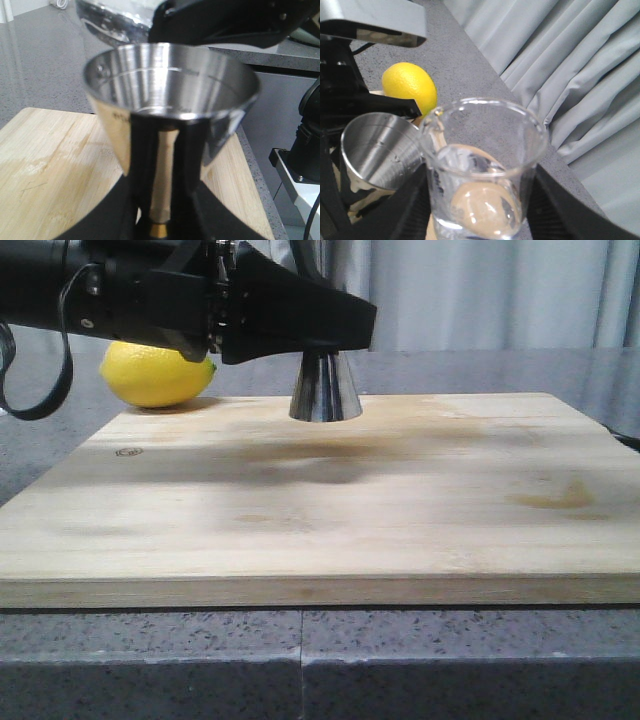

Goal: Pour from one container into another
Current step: 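Bring the beaker above the jigger cup with the right gripper, then tilt the beaker with the right gripper to pour into the jigger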

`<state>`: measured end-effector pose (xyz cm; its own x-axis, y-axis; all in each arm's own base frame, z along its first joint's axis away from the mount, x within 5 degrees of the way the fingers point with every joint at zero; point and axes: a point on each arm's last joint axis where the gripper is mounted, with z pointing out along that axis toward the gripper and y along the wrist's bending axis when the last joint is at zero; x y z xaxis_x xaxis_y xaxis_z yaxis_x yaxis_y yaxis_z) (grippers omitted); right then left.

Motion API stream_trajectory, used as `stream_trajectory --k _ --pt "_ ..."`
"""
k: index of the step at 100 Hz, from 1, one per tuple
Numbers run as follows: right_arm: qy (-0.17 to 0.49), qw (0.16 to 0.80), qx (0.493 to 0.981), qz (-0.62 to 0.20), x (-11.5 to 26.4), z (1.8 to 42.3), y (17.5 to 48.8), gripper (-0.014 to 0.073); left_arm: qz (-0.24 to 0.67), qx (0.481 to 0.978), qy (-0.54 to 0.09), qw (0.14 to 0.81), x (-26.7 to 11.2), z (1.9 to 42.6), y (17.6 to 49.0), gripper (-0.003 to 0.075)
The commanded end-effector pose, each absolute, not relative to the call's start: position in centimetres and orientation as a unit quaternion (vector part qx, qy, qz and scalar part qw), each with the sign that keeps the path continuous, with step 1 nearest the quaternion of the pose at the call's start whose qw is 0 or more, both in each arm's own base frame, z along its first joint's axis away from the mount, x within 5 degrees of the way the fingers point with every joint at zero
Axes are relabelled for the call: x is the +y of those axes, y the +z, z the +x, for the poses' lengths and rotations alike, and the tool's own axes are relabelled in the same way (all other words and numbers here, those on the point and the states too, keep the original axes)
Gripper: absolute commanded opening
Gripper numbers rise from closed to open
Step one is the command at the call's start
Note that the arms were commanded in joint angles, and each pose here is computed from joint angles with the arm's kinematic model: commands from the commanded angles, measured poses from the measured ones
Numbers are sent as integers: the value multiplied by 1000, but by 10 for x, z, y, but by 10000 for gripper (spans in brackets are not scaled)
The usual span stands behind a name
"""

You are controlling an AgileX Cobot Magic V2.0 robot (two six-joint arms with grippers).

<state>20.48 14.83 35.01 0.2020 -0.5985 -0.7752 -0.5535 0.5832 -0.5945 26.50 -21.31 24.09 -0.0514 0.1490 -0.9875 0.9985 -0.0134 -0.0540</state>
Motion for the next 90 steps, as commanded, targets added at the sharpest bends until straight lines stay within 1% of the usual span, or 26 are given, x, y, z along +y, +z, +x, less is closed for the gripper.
stream_trajectory --k 1,11,90 --pt "-12 658 598 -458 151 202 371 143 529 455 -552 456 -213 247 276 -19" --pt "-20 660 593 -460 151 203 374 143 529 456 -552 456 -213 247 276 -19" --pt "-65 651 580 -485 149 205 372 143 530 456 -552 455 -213 247 276 -19"
